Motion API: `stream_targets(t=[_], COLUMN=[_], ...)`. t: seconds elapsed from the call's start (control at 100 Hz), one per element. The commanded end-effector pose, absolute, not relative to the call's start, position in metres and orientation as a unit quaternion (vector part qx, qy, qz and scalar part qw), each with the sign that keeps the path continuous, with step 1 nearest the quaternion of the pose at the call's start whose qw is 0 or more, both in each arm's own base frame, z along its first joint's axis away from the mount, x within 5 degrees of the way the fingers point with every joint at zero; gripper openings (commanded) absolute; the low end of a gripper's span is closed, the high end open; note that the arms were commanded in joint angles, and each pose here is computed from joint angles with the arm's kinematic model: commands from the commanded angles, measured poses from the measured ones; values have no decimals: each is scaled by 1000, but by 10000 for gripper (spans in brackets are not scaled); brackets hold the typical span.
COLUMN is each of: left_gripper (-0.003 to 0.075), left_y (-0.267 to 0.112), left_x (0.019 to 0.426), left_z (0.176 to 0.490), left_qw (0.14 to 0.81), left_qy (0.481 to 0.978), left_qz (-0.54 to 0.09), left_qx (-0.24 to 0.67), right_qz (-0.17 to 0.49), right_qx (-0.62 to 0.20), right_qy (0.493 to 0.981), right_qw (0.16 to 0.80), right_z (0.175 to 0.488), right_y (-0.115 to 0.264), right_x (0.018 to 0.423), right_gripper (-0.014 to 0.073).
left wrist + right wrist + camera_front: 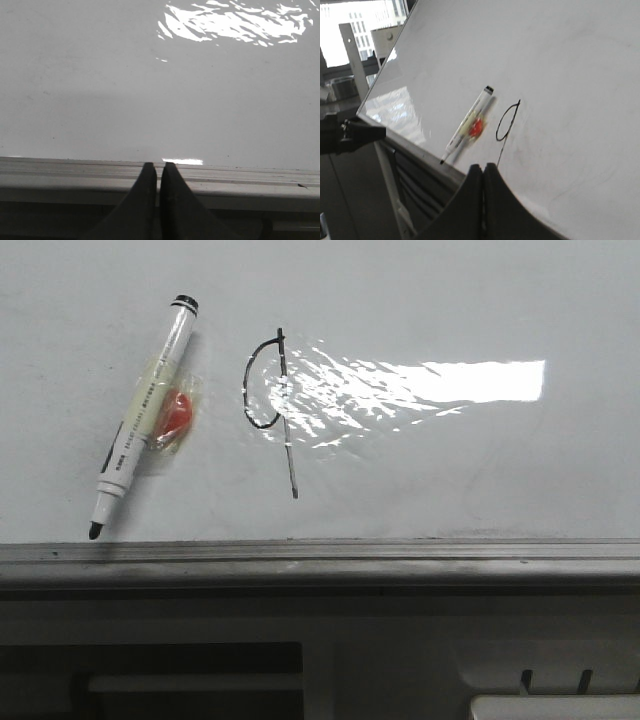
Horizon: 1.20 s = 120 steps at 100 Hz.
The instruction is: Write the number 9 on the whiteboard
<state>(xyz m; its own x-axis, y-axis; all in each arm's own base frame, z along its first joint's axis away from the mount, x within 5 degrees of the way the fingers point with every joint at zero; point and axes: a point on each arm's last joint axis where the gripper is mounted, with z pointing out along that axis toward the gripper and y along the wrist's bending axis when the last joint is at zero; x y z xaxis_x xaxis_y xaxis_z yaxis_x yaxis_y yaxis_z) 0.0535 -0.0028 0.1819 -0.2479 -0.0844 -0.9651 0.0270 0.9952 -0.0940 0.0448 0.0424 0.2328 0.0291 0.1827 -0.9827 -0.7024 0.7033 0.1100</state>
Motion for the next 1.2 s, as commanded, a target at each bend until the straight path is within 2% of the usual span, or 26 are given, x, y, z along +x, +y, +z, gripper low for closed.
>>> stream_targets(t=[0.0,0.11,0.21,0.41,0.66,0.9,1.03,1.19], left_gripper=[-20,-20,-20,-20,-20,-20,-20,-20], left_y=[-3,-3,-3,-3,-3,-3,-3,-3], left_x=[54,54,54,54,54,54,54,54], left_z=[173,173,173,173,173,173,173,173], left_qw=[625,625,625,625,625,625,625,624], left_qy=[779,779,779,779,779,779,779,779], left_qz=[-48,-48,-48,-48,-48,-48,-48,-48], left_qx=[-21,-21,-21,-21,-21,-21,-21,-21], right_qz=[318,291,246,114,31,-24,-34,-36], right_qx=[-161,-111,-88,-71,-36,16,28,24], right_qy=[537,486,495,547,620,749,789,785], right_qw=[765,817,829,826,783,662,613,618], right_z=[249,244,244,235,220,186,173,174], right_y=[35,26,21,14,7,-4,-7,-7], right_x=[46,47,49,56,62,59,53,53], right_gripper=[-70,-70,-70,-70,-70,-70,-70,-70])
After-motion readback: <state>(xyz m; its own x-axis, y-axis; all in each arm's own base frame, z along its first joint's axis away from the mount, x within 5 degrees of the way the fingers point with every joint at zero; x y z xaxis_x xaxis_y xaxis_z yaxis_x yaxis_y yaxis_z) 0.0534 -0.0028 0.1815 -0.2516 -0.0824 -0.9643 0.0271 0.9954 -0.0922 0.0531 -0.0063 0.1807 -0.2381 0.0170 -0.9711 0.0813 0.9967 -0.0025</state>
